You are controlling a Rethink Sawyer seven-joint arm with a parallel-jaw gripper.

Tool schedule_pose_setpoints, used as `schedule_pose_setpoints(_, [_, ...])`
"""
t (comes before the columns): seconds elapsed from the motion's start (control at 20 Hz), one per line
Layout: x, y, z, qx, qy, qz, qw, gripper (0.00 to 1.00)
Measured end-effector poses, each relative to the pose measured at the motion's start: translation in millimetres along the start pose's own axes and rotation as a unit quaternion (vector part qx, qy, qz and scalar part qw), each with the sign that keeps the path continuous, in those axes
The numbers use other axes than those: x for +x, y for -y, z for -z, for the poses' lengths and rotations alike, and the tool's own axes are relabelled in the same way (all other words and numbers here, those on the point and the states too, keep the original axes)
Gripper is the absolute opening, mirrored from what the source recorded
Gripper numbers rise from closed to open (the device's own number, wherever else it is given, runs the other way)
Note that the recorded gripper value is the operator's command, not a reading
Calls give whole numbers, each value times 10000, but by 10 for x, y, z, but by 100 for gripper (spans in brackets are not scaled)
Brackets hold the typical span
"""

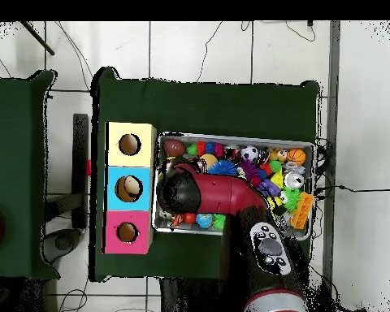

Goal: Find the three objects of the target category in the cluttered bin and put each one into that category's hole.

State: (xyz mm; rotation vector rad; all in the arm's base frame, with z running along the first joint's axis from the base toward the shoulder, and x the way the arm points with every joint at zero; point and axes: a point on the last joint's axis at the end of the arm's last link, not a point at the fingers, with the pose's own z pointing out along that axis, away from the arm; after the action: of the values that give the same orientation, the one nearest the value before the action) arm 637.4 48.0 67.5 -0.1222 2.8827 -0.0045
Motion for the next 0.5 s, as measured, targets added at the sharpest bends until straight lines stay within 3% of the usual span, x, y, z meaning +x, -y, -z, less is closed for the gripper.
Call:
schedule_pose_setpoints(0.2, [-2, 27, 66, 34, 18, -14, 10000, 100])
schedule_pose_setpoints(0.5, [88, 59, -22, 20, -91, -50, 9999, 100])
